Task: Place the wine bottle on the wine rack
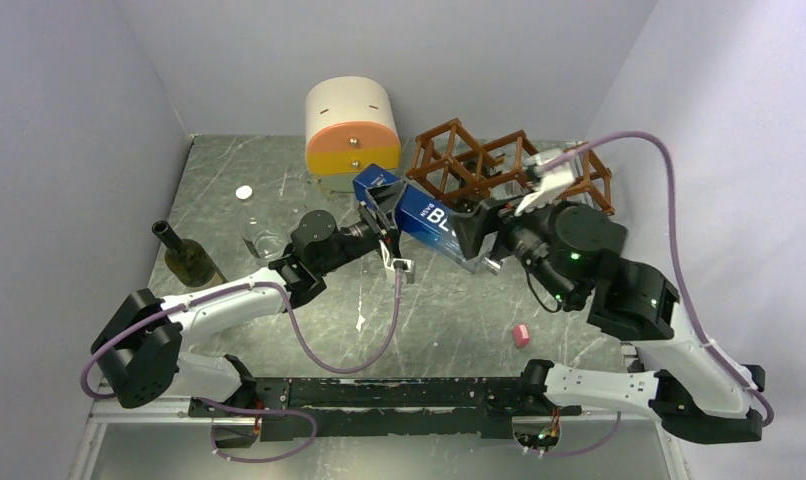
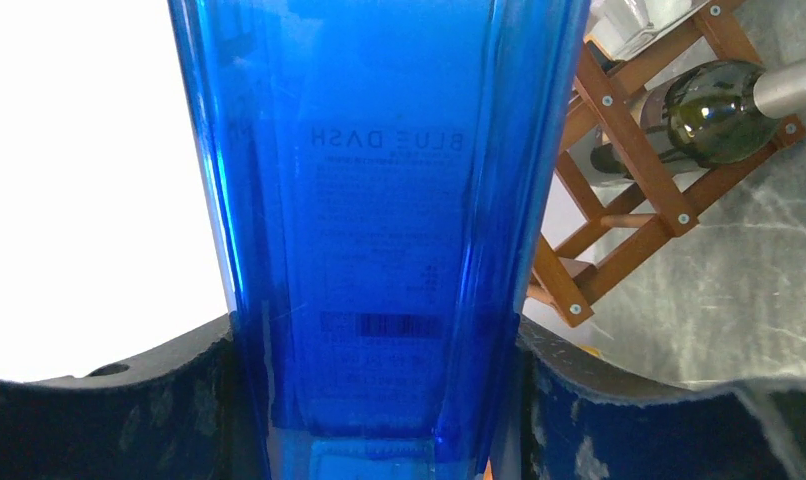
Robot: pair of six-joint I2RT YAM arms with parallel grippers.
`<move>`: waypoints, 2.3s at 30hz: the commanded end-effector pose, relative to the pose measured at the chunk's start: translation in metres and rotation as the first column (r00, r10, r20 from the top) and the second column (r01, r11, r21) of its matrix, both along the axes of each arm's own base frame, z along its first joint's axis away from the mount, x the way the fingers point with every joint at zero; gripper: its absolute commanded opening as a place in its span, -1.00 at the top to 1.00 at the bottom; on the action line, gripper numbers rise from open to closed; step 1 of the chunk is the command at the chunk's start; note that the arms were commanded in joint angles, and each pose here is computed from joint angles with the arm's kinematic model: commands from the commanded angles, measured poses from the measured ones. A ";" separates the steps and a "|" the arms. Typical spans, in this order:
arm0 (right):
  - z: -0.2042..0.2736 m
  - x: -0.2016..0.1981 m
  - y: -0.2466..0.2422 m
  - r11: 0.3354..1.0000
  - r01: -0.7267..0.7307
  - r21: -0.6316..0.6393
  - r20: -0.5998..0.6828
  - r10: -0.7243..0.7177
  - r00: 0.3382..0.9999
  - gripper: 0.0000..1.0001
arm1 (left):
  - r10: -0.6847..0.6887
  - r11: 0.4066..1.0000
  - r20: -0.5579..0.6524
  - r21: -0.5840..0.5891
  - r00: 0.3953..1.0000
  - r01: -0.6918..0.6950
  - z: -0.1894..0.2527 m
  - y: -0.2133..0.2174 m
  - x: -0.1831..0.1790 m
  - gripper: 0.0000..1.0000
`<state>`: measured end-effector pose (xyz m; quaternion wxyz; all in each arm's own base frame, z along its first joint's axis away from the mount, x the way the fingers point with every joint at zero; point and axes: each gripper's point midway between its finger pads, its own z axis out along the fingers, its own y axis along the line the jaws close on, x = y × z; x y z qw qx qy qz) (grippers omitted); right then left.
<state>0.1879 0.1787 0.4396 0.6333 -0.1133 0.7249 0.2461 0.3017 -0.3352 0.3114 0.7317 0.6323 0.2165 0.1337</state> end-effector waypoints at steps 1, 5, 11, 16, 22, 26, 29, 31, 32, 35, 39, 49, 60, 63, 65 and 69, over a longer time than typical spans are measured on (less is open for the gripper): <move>-0.052 -0.006 0.002 0.971 -0.059 -0.232 -0.131 0.029 0.991 -0.55 | -0.053 0.992 0.333 -0.093 0.941 0.089 0.102 0.005 -0.031 0.86; -0.090 -0.008 0.008 0.928 -0.112 -0.354 -0.208 0.038 0.977 -0.64 | -0.100 0.992 0.373 -0.033 0.923 0.120 0.097 0.003 -0.042 0.86; -0.114 -0.012 0.012 0.903 -0.162 -0.399 -0.239 0.068 0.969 -0.71 | -0.133 0.991 0.339 0.023 0.931 0.133 0.085 0.001 -0.045 0.86; -0.123 -0.023 0.021 0.904 -0.238 -0.356 -0.258 0.150 0.954 -0.72 | -0.132 0.991 0.341 0.009 0.931 0.137 0.085 -0.001 -0.045 0.86; -0.136 -0.028 0.018 0.911 -0.244 -0.332 -0.272 0.155 0.950 -0.72 | -0.143 0.989 0.328 0.016 0.934 0.145 0.082 -0.003 -0.045 0.86; -0.146 -0.026 0.022 0.902 -0.249 -0.353 -0.284 0.151 0.947 -0.72 | -0.147 0.988 0.338 0.011 0.930 0.153 0.088 -0.005 -0.046 0.86; -0.152 -0.023 0.024 0.893 -0.245 -0.378 -0.296 0.134 0.946 -0.65 | -0.142 0.989 0.343 0.006 0.929 0.149 0.092 -0.006 -0.046 0.86; -0.152 -0.018 0.023 0.895 -0.214 -0.391 -0.288 0.102 0.952 -0.47 | -0.141 0.989 0.337 0.006 0.931 0.148 0.095 -0.006 -0.045 0.86; -0.151 -0.016 0.022 0.899 -0.201 -0.388 -0.284 0.091 0.954 -0.36 | -0.139 0.989 0.329 0.008 0.934 0.144 0.094 -0.006 -0.044 0.86; -0.147 -0.012 0.018 0.910 -0.162 -0.381 -0.257 0.064 0.964 -0.04 | -0.130 0.991 0.263 -0.002 0.956 0.135 0.095 -0.007 -0.040 0.86; -0.137 -0.007 0.013 0.926 -0.115 -0.360 -0.219 0.036 0.975 0.52 | -0.129 0.991 0.181 -0.020 0.975 0.135 0.098 -0.006 -0.037 0.86; -0.103 0.016 0.006 0.955 0.058 -0.291 -0.115 -0.095 0.989 1.00 | -0.149 0.983 -0.004 -0.113 0.989 0.148 0.101 -0.013 -0.029 -0.35; -0.060 0.021 -0.021 0.974 0.198 -0.108 -0.020 -0.201 0.979 1.00 | -0.141 0.964 -0.166 -0.249 0.976 0.097 0.071 -0.002 -0.027 -0.93; -0.066 0.023 -0.026 0.967 0.230 -0.108 -0.025 -0.234 0.972 1.00 | -0.193 0.941 -0.272 -0.325 0.943 0.099 0.071 0.001 -0.035 -0.91; -0.073 0.025 -0.028 0.960 0.252 -0.120 -0.030 -0.257 0.966 1.00 | -0.223 0.911 -0.340 -0.406 0.914 0.071 0.075 0.006 -0.037 -0.88; -0.089 0.028 -0.029 0.949 0.283 -0.143 -0.054 -0.293 0.955 1.00 | -0.228 0.860 -0.531 -0.502 0.816 -0.086 0.063 0.018 -0.029 -0.81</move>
